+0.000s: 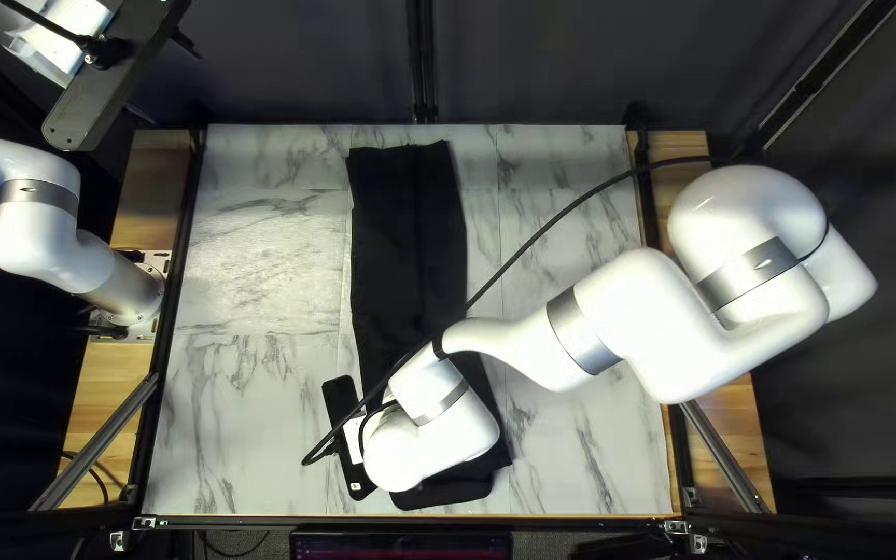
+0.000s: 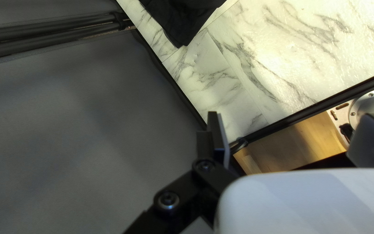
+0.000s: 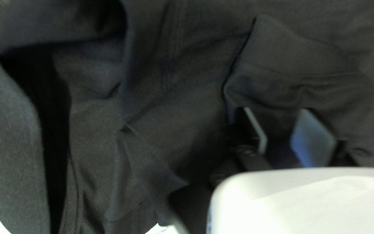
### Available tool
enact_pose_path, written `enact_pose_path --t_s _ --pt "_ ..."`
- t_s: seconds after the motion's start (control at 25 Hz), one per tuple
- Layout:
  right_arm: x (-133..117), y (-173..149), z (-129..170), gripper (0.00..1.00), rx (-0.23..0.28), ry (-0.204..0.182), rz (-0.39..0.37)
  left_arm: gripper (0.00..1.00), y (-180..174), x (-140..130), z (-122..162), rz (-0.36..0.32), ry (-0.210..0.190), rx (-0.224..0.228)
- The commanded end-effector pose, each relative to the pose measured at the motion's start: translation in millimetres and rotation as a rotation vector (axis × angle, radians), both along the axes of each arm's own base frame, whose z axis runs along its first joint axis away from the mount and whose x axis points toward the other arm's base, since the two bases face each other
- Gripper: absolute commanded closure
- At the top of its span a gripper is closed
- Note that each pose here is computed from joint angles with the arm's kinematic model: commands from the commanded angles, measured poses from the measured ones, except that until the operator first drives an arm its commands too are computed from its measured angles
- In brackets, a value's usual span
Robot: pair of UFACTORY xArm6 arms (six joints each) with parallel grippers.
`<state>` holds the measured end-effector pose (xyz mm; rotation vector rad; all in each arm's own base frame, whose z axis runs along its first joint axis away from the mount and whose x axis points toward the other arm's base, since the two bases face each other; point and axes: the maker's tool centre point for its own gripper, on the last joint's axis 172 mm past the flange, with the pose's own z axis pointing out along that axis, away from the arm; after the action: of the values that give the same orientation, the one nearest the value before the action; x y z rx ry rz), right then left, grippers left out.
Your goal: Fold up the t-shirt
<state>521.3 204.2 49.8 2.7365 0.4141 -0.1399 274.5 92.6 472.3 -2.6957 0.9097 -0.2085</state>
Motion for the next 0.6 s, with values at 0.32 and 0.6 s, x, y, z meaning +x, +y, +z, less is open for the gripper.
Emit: enact_pose_path --t_s 0.32,0.6 --pt "0 17 16 1.0 -0.018 -0.016 0.006 0.0 0 0 0 0.0 0.0 0.0" --pt "-6 28 39 1.0 -0.009 -0.084 0.013 0.0 0 0 0 0.0 0.0 0.0"
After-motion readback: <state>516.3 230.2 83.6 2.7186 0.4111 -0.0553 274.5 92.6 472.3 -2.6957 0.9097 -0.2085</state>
